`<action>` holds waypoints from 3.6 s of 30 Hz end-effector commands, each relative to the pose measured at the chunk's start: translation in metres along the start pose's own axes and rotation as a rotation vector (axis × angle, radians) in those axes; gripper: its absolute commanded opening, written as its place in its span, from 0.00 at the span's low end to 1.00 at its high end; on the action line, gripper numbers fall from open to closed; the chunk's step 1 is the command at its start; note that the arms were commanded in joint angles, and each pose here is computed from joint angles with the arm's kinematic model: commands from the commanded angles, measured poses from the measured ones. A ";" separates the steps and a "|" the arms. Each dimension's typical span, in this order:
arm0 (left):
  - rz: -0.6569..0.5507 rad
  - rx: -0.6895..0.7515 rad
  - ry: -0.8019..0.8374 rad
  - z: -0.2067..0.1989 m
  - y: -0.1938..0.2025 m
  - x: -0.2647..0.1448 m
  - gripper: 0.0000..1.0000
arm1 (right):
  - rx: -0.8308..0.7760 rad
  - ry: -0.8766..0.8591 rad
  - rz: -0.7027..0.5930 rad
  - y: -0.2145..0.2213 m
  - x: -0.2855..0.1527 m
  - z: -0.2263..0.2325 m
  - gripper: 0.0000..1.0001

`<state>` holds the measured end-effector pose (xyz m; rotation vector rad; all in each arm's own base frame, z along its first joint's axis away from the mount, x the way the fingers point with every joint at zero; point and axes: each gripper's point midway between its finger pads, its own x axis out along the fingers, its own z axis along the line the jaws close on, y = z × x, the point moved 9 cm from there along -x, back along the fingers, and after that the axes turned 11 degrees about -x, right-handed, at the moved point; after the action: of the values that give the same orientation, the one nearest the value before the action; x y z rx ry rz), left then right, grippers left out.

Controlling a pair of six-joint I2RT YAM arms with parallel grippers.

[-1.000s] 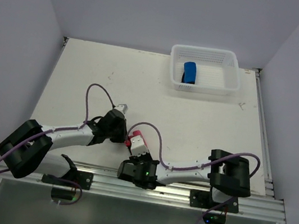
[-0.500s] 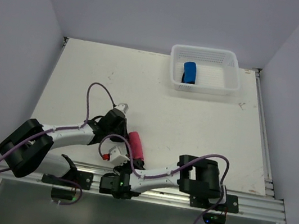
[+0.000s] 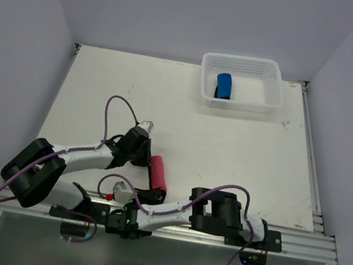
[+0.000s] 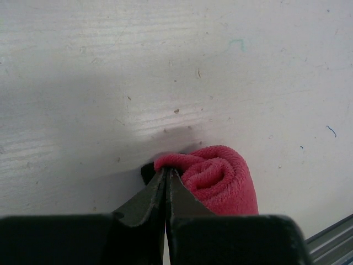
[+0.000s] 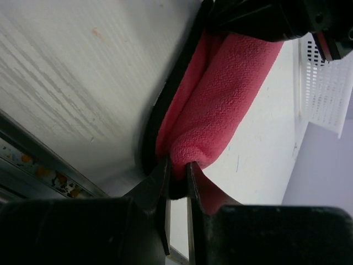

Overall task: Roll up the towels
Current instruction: Roll the towel

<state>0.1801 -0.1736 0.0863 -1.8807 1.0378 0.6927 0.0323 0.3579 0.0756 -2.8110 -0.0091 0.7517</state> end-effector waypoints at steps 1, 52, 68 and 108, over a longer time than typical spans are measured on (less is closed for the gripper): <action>-0.024 0.029 0.002 -0.006 -0.011 0.000 0.05 | -0.056 -0.137 0.020 -0.006 0.001 0.023 0.00; -0.262 0.010 0.159 -0.030 -0.042 -0.092 0.27 | -0.047 -0.406 0.131 0.003 0.035 0.040 0.00; -0.055 0.073 0.403 -0.028 -0.005 -0.044 0.22 | -0.054 -0.403 0.150 0.003 0.037 0.042 0.00; -0.067 0.030 0.135 0.025 0.020 -0.006 0.12 | 0.469 -0.477 -0.067 -0.008 -0.023 -0.061 0.58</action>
<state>0.1611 -0.1663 0.0859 -2.0035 1.1238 0.4262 0.0463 0.3485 0.1228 -2.3009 0.0157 1.1897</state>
